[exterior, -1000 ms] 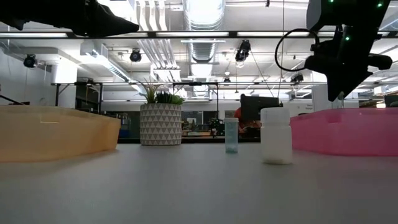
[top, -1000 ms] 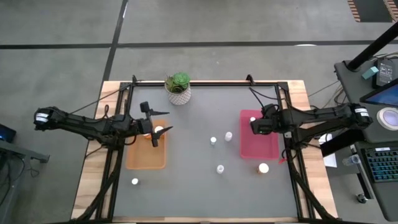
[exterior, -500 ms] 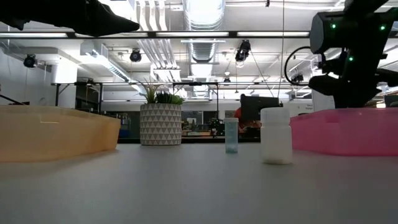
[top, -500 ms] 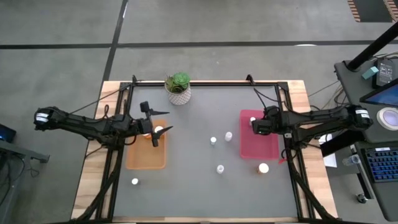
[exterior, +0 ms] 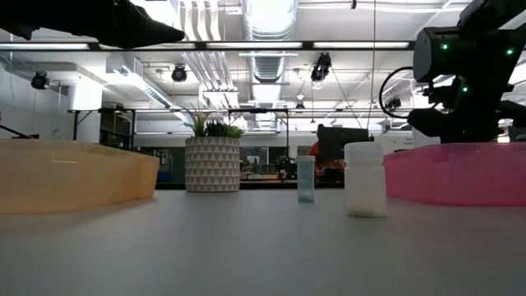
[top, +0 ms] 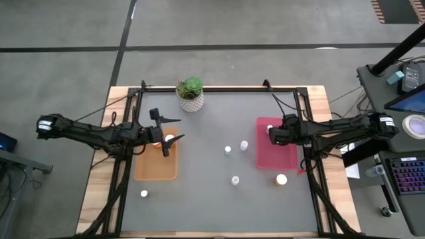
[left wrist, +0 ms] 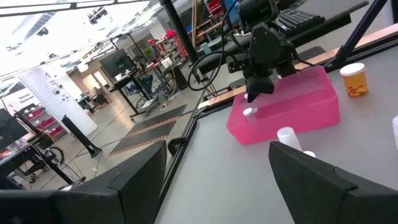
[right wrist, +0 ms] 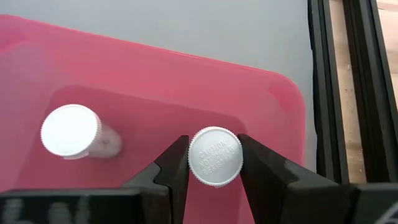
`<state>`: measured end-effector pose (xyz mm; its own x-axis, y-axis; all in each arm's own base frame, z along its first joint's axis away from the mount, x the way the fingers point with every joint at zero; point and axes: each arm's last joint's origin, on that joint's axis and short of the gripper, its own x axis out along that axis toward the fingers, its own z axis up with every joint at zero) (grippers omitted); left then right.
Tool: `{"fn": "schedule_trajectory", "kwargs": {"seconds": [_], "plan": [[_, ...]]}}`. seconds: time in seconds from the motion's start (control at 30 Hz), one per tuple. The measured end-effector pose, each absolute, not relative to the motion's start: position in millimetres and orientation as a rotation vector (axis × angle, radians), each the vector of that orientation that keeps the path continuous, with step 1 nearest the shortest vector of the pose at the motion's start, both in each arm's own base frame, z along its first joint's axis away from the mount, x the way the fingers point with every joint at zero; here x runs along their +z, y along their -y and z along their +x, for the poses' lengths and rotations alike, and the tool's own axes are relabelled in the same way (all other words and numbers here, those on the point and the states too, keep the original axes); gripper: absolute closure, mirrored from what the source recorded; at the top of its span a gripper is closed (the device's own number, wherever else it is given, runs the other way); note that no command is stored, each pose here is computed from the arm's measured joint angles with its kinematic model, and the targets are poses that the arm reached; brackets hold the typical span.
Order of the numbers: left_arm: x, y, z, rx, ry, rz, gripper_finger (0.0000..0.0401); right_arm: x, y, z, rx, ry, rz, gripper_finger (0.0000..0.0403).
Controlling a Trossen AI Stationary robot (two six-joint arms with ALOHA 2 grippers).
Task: Pick and place medicine bottles into bin by pill shape (circle, oval)
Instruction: Put the blue tablet bottle into the pink bin, then put the blue capsule bottle into the orange bin
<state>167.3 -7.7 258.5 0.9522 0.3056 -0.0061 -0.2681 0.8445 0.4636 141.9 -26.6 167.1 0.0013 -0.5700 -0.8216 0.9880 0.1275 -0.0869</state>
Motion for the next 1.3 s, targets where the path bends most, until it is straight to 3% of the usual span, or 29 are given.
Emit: {"fn": "schedule_trajectory", "kwargs": {"seconds": [0.43,0.83,1.3], "plan": [[258.5,7.7,167.3,0.303,-0.081,0.478,0.0134,163.7,26.6,141.1,-1.363,-0.843,0.641,0.0281],[258.5,7.7,167.3,0.303,-0.081,0.478,0.0134,163.6,26.5,140.9,-1.363,-0.846,0.641,0.0214],[258.5,7.7,167.3,0.303,-0.08,0.475,0.0134,208.4,25.6,159.6,-1.262,-0.85,0.578,0.0218]]}}
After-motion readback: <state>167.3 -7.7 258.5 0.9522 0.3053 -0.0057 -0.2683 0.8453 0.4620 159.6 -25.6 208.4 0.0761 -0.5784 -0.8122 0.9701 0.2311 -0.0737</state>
